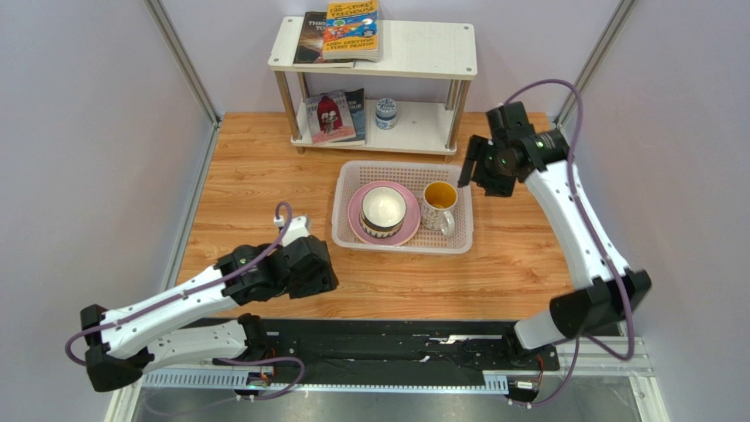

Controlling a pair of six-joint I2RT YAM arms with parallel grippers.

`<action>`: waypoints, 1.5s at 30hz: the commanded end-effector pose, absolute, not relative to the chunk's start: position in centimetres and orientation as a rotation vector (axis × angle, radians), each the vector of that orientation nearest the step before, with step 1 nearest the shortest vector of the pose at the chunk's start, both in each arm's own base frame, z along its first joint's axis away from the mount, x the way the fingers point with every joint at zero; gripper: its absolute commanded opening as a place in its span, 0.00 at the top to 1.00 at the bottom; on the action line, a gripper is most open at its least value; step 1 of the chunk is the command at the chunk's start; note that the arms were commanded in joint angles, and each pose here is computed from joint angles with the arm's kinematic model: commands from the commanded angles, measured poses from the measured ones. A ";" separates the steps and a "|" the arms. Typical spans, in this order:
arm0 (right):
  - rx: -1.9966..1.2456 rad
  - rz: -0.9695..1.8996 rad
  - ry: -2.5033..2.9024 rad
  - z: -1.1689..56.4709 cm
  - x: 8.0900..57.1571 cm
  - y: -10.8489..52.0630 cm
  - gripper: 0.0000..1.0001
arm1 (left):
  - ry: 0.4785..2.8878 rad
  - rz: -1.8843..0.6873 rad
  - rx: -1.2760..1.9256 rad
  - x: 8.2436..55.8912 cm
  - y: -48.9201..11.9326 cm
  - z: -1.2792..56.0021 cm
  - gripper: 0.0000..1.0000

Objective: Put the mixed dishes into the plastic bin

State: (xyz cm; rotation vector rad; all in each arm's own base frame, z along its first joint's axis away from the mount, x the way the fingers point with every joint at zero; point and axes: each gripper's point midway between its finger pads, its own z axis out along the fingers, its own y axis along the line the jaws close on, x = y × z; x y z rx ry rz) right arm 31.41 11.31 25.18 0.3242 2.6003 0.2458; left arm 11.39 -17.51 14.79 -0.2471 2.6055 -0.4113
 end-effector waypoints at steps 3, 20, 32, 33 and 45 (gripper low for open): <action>0.436 0.397 2.394 25.4 28.6 8.2 0.33 | 2.385 -0.570 -0.213 13.8 -17.1 24.2 0.32; 0.639 0.426 2.307 24.0 25.0 5.7 0.34 | 2.609 -0.520 -0.387 15.1 -14.8 25.8 0.33; 0.811 0.594 2.126 22.7 22.6 6.2 0.36 | 2.551 -0.835 -0.598 14.6 -14.6 21.2 0.33; 0.818 0.594 2.125 22.7 22.6 6.2 0.36 | 2.539 -0.851 -0.605 14.3 -14.5 21.2 0.33; 0.845 0.595 2.097 23.4 22.8 6.0 0.36 | 2.462 -0.872 -0.580 14.3 -14.1 22.5 0.35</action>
